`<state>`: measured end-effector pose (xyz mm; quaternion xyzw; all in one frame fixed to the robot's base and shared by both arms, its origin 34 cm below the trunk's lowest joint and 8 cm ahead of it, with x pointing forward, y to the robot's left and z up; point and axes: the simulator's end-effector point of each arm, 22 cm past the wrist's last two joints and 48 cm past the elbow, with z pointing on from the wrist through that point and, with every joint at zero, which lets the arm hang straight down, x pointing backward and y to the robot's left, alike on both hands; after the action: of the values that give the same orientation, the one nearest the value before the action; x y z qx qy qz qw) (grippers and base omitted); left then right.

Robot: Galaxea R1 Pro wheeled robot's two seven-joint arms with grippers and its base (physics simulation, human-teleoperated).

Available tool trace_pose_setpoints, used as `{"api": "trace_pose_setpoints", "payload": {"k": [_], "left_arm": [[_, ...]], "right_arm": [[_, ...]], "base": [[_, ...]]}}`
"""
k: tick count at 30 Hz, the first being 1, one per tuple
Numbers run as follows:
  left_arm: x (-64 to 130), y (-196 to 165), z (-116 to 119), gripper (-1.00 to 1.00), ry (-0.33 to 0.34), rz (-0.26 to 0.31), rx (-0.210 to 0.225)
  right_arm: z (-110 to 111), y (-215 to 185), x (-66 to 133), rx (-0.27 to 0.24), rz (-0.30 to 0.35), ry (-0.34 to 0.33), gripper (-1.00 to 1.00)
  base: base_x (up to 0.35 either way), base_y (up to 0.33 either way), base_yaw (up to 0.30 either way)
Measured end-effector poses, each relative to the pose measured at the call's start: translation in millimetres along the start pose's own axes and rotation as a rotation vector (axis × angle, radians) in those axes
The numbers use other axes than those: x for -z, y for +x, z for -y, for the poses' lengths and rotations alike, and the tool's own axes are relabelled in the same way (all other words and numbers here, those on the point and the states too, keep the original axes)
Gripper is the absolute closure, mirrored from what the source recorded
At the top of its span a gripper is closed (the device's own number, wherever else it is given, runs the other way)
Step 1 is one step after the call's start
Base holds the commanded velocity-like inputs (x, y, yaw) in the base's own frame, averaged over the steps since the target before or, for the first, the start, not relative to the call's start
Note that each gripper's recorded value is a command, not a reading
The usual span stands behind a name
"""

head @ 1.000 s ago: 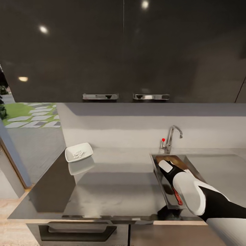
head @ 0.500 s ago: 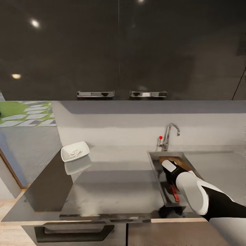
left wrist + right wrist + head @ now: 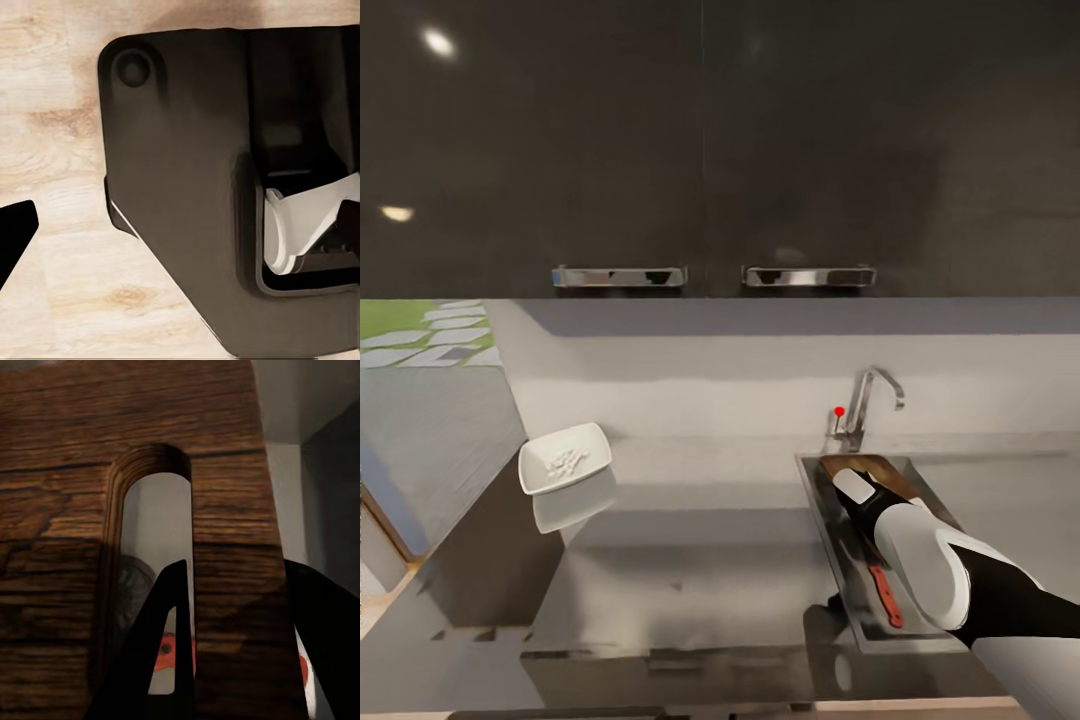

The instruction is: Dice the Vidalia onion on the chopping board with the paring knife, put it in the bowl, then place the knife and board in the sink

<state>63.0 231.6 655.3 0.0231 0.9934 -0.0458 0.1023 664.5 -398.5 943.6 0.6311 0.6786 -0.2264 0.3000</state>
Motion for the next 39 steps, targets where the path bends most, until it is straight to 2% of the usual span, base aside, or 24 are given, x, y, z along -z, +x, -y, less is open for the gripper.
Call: {"api": "trace_pose_setpoints", "payload": {"k": [9,13,22,32,39], "left_arm": [[2.2,10.3,0.5,-1.00,0.001,-0.027,0.002],[3.1,12.8,1.1,-1.00,0.001,-0.034,0.004],[5.0,17.5,1.8,-1.00,0.001,-0.048,0.005],[7.2,23.2,3.9,-1.00,0.004,-0.066,0.008],[8.8,26.6,4.6,-1.00,0.005,-0.077,0.010]], "right_arm": [[2.1,5.8,-6.9,0.009,-0.001,0.011,1.00],[10.7,14.8,-14.1,0.018,-0.009,0.028,1.00],[10.3,20.6,-22.1,0.036,-0.005,0.019,1.00],[22.6,19.4,-40.3,0.046,0.006,0.049,1.00],[17.7,22.6,-48.2,0.055,0.005,0.020,1.00]], "base": [[0.004,0.000,0.006],[0.000,0.000,0.000],[0.000,0.000,0.000],[0.000,-0.067,0.000],[0.000,-0.043,0.000]]}}
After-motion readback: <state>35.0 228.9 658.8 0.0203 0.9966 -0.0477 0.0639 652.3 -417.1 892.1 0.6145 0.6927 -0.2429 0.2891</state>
